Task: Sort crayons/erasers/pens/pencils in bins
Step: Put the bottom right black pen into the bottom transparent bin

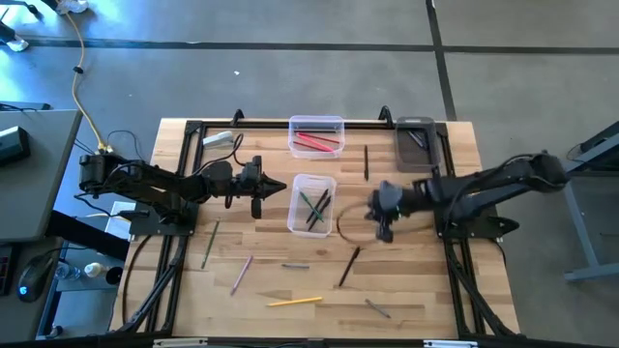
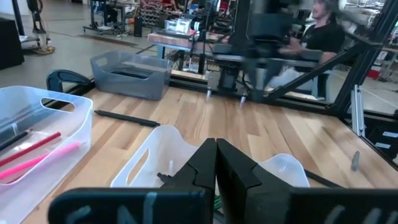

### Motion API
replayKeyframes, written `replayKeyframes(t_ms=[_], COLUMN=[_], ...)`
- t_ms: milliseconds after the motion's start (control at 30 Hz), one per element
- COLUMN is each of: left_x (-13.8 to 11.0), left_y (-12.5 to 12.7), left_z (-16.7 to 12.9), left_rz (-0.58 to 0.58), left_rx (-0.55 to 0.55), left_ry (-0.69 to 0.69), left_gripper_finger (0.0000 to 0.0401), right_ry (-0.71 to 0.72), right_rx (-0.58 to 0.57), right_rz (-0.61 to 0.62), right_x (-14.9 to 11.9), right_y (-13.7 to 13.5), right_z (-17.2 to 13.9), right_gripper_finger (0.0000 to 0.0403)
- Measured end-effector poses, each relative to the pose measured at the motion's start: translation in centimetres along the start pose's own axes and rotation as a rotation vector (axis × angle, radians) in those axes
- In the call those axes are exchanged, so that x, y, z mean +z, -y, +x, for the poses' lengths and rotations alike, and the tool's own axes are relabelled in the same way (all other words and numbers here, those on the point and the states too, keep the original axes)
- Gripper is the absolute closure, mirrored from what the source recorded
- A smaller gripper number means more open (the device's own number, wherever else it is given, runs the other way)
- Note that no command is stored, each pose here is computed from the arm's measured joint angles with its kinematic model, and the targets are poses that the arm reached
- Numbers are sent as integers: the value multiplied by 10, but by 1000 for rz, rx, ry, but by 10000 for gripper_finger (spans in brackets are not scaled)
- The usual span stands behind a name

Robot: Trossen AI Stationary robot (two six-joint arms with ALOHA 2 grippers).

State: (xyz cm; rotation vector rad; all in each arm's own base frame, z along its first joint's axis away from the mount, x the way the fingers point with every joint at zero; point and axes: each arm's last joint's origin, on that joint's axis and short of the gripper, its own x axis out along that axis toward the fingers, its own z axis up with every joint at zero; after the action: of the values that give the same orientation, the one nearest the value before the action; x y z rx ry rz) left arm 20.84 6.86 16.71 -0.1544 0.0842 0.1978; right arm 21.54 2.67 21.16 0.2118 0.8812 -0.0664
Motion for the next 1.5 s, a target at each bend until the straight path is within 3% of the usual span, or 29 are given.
replayKeyframes(t_ms=[167, 300, 500, 667, 833, 1100, 1333, 1500], left_x=[-1, -1, -1, -1, -1, -3, -4, -4], left_y=[0, 0, 0, 0, 4, 15, 22, 24], left_z=[0, 0, 0, 0, 0, 1, 2, 2], left_rz=[1, 3, 2, 2, 11, 33, 48, 49], left_rx=[1, 1, 4, 3, -15, -65, -88, -84], left_ry=[-5, -5, -7, -8, -11, -18, -20, -20], left_gripper_finger=[401, 401, 401, 401, 401, 401, 401, 401], right_ry=[-40, -71, -124, -164, -231, -394, -452, -475], right_rx=[52, 73, 89, 88, 96, 77, 83, 125], right_rz=[13, 6, -155, -284, -465, -631, -630, -597], right_x=[-14, -22, -13, 0, 10, 9, 5, 8], right_y=[-35, -54, -85, -103, -118, -125, -119, -112], right_z=[7, 20, 39, 58, 72, 101, 118, 123], right_gripper_finger=[390, 347, 264, 226, 222, 222, 225, 267])
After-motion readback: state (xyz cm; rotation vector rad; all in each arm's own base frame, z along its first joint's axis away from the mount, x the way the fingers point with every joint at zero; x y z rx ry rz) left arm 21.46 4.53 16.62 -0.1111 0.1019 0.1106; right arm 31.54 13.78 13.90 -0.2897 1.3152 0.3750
